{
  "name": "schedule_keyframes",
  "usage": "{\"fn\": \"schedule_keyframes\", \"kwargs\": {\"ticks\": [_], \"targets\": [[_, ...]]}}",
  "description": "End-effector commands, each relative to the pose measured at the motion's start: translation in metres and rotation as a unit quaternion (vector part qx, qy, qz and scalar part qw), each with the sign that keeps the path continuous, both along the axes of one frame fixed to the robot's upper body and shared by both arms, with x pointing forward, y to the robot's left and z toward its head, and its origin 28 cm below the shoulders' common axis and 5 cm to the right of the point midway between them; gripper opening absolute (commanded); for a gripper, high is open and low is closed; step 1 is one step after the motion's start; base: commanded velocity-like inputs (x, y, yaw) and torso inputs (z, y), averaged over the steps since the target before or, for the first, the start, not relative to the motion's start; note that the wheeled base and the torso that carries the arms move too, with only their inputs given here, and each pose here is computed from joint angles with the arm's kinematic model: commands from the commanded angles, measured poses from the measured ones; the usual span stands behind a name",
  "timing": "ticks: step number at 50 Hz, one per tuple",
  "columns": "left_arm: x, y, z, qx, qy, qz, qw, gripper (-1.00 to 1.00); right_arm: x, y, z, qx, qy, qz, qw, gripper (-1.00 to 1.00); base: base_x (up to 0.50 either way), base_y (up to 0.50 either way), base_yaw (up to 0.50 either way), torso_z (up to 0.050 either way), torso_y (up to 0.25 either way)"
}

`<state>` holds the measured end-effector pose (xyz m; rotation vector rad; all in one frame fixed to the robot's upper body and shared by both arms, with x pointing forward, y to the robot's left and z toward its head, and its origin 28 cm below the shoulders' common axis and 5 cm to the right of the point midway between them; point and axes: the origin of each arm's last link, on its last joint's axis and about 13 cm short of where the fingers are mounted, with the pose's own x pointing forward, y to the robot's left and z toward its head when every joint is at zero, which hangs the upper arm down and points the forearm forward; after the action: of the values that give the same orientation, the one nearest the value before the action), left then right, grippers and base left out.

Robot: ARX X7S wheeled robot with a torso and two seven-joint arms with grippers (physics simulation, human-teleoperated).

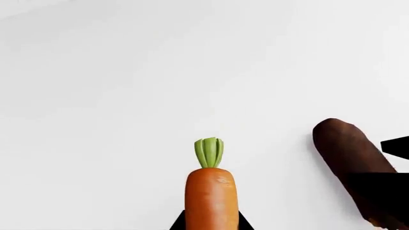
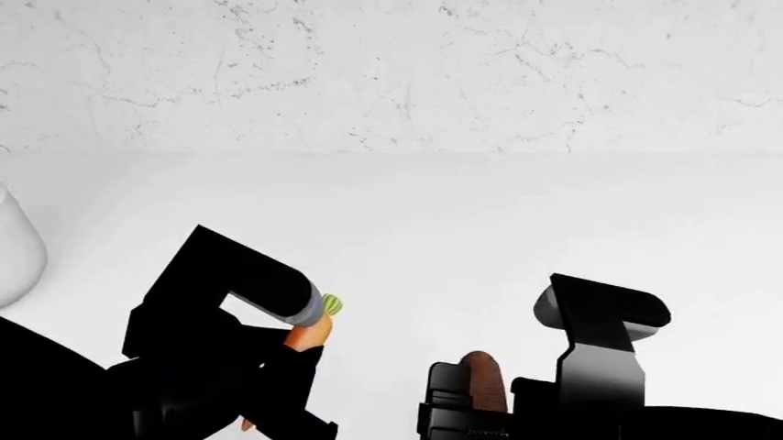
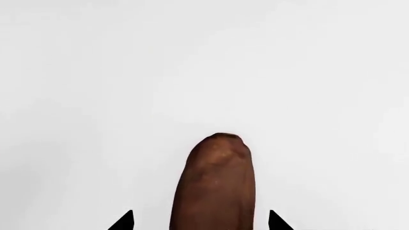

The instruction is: Pick the sweet potato, carrot from the counter and place them in the cabinet. Then close the cabinet.

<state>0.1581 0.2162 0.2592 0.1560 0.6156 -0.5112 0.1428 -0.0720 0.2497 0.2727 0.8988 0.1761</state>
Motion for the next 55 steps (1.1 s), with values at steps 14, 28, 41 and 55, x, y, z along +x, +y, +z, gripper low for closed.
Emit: {"fn": "schedule_keyframes", "kwargs": {"ticks": [14,28,41,55], "targets": [[0.001,0.001,-0.007,-0.004,0.007,0.000,1.000,-1.00,0.007,0.004,-0.028,-0.003,0.045,0.014,0.999,-1.00,0.00,0.00,0.00,0.000,0.000],[0.000,0.000,-0.005,-0.005,0.006,-0.003,1.000,-1.00,0.006,0.004,-0.022,-0.006,0.033,0.016,0.999,-1.00,0.00,0.00,0.00,0.000,0.000],[0.001,0.004,0.012,-0.023,-0.023,0.016,0.999,-1.00,0.025,-0.006,0.024,-0.050,-0.167,0.009,0.985,-1.00,0.00,0.00,0.00,0.000,0.000],[0.006,0.009,0.036,-0.063,-0.093,0.045,0.993,-1.00,0.034,-0.011,0.044,-0.065,-0.340,-0.008,0.938,-1.00,0.00,0.00,0.00,0.000,0.000]]}}
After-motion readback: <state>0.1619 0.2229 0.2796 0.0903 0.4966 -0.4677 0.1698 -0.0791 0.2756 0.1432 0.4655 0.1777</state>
